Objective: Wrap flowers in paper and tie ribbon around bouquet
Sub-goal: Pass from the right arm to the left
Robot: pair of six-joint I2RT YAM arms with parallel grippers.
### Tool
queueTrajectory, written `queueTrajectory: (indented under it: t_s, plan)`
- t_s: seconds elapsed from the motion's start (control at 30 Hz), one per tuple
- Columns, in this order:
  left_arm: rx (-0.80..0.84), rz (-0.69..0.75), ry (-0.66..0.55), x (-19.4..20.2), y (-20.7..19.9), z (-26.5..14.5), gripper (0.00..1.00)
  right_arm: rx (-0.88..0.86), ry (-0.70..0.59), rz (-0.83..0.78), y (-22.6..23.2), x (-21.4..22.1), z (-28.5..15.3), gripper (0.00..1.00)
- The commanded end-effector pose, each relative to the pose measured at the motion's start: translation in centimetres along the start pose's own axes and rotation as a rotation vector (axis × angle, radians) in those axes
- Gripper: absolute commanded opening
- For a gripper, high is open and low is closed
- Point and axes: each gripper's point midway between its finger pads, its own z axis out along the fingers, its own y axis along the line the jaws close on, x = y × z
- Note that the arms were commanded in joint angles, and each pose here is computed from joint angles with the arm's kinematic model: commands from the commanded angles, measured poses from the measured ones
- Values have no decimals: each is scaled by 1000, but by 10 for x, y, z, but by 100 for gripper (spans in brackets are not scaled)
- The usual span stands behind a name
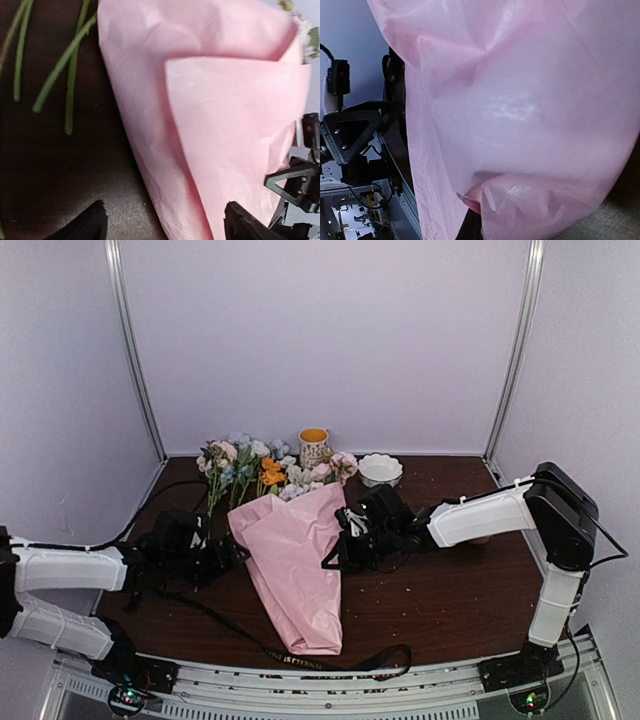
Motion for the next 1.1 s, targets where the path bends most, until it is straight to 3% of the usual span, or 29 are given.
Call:
queueTrajectory:
  t_s: [0.0, 0.07, 0.17, 0.27, 0.4, 0.5, 0.67, 0.77, 0.83, 0.97, 1.03, 1.07]
  plan:
    - [20, 132, -186, -35, -27, -45, 90, -21, -57, -62, 16, -14, -8, 0]
    - [39, 187, -197, -37, -41, -59, 97, -17, -55, -61, 15, -14, -7, 0]
    - [22, 180, -140, -27, -35, -52, 98, -16, -53, -60, 15, -15, -5, 0]
    - [-18, 142, -46, -6, -17, -25, 98, -15, -54, -58, 15, -15, -4, 0]
    - [58, 100, 60, 15, -24, 15, 98, -16, -56, -57, 15, -14, -4, 0]
    - [157, 90, 68, 11, -48, 28, 98, -9, -54, -61, 14, -13, -5, 0]
    - [132, 82, 68, 12, -43, 34, 97, -7, -59, -62, 14, -13, -5, 0]
    - [139, 75, 106, 20, -41, 41, 84, -15, -61, -64, 17, -14, -5, 0]
    - [176, 66, 130, 24, -47, 46, 69, -15, -59, -67, 18, -15, -4, 0]
    - [246, 46, 143, 27, -60, 52, 33, -14, -45, -77, 19, -14, -2, 0]
    - [276, 47, 145, 27, -65, 53, 4, -10, -37, -80, 17, -11, -3, 0]
    - [290, 47, 143, 27, -68, 52, 0, -9, -37, -83, 17, -11, -3, 0]
